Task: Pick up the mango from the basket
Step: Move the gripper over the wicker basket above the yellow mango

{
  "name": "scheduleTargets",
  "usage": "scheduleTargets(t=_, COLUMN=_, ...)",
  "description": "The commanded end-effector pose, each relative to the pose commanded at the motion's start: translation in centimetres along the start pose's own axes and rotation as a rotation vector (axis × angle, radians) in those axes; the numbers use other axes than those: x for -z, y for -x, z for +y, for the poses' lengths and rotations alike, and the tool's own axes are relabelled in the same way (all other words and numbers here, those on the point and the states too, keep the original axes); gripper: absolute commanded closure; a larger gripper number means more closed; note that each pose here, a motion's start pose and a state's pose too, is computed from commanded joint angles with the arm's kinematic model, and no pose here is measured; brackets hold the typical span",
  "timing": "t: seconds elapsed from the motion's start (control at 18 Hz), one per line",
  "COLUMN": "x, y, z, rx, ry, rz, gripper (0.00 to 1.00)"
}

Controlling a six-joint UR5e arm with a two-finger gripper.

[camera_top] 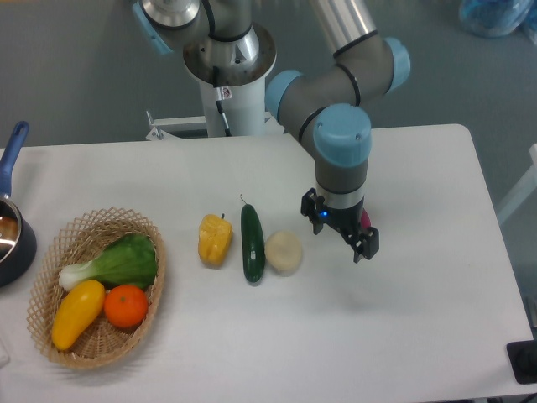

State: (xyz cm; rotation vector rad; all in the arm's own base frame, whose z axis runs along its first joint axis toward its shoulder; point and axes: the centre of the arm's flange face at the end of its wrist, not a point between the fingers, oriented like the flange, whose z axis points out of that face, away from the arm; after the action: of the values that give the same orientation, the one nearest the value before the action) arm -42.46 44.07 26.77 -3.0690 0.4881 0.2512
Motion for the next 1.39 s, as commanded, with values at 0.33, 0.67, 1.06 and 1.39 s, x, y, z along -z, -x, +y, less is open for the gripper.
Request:
scheduleTargets(t=0.33, x=0.1, y=-0.1, z=-0.4, rx=-0.004, ry=-0.041, rz=0.005, gripper=0.00)
scheduleTargets(t=0.67, x=2.0, y=-4.3, z=-3.8, rx=0.022, ry=-0.151, rz=0.039, gripper=0.00)
scheduleTargets(t=1.06, x=5.2, y=-13.5, z=-15.5, rx=0.104, ry=-0.200, rz=0.070, gripper=0.00)
scheduleTargets(t=1.39, x=8.5, y=-20.6, z=-24.7, rx=0.196, ry=-0.296, rz=0.141, gripper=0.00)
